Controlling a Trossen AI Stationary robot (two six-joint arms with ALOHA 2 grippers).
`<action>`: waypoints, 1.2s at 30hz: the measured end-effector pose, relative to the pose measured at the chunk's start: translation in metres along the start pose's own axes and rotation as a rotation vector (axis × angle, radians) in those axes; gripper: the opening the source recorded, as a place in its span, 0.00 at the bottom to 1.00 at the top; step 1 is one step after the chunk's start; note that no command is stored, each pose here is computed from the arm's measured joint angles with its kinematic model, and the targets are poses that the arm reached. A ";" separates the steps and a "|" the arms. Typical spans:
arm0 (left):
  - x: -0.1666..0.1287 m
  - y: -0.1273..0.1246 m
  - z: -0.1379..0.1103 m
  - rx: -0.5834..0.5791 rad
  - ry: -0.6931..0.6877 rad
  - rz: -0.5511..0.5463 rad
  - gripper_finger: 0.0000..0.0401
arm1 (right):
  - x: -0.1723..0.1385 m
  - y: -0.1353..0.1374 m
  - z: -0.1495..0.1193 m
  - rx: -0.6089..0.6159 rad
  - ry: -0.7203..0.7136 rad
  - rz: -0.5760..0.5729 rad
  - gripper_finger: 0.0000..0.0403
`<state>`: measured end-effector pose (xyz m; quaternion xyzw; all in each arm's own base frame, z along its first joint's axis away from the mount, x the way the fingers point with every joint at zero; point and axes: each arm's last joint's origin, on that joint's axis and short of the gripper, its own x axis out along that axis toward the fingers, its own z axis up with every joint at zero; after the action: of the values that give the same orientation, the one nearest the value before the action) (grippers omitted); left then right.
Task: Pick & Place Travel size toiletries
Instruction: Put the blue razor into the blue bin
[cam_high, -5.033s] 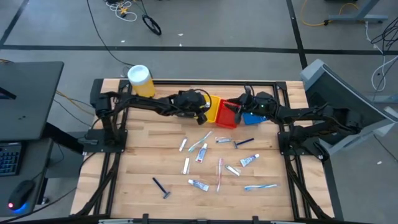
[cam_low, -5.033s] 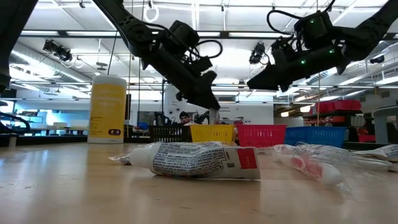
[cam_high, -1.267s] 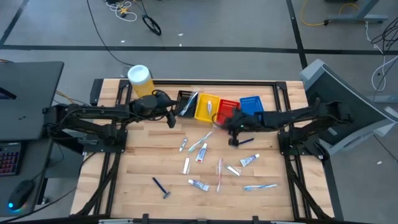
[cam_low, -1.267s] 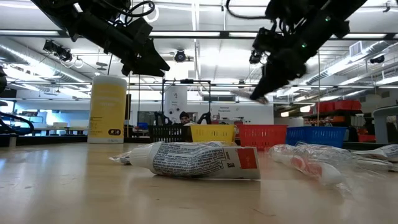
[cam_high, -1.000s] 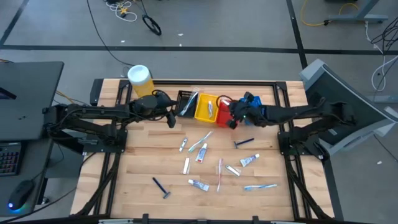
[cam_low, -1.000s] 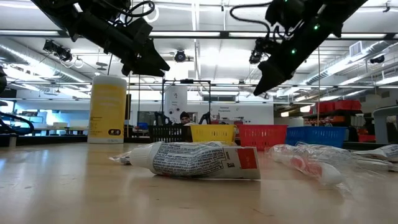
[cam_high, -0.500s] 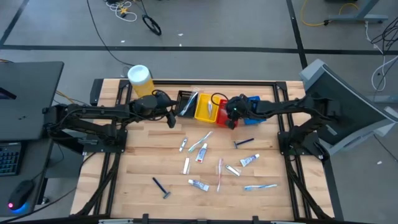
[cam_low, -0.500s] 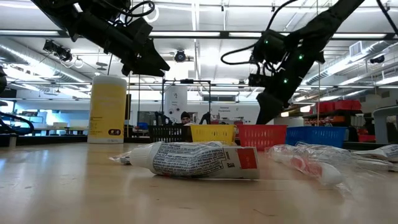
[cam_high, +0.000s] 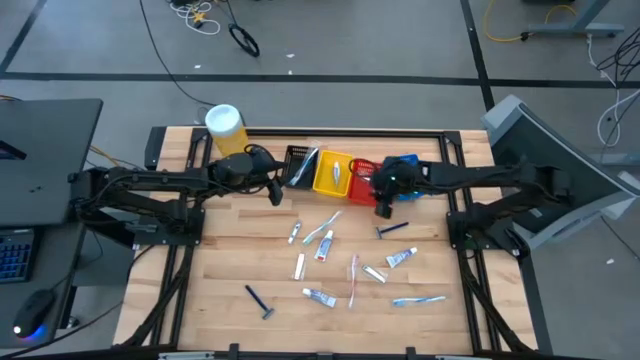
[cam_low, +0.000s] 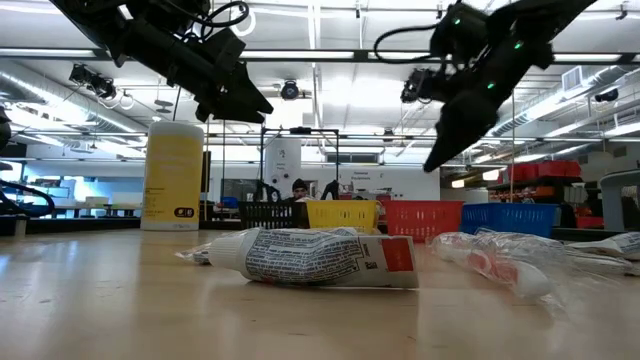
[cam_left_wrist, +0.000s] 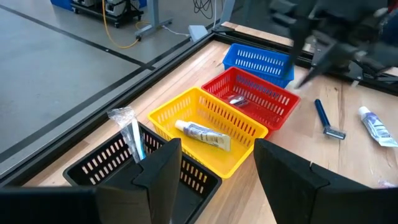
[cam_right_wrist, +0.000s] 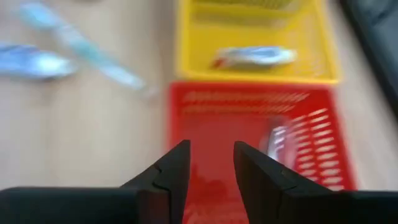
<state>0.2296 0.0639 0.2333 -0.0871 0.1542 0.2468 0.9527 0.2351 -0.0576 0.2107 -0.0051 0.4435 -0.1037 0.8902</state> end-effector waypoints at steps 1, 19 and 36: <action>0.000 0.000 0.000 0.000 0.000 0.000 0.53 | -0.007 0.004 -0.003 -0.011 0.021 0.036 0.33; 0.000 0.000 0.000 -0.026 -0.002 -0.001 0.53 | -0.005 0.053 -0.068 0.002 0.308 0.262 0.33; 0.000 0.000 0.000 -0.026 -0.003 0.010 0.53 | 0.034 0.059 -0.084 -0.113 0.367 0.149 0.33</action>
<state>0.2296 0.0642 0.2336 -0.0980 0.1499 0.2539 0.9505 0.1991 0.0008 0.1272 -0.0031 0.6024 -0.0120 0.7981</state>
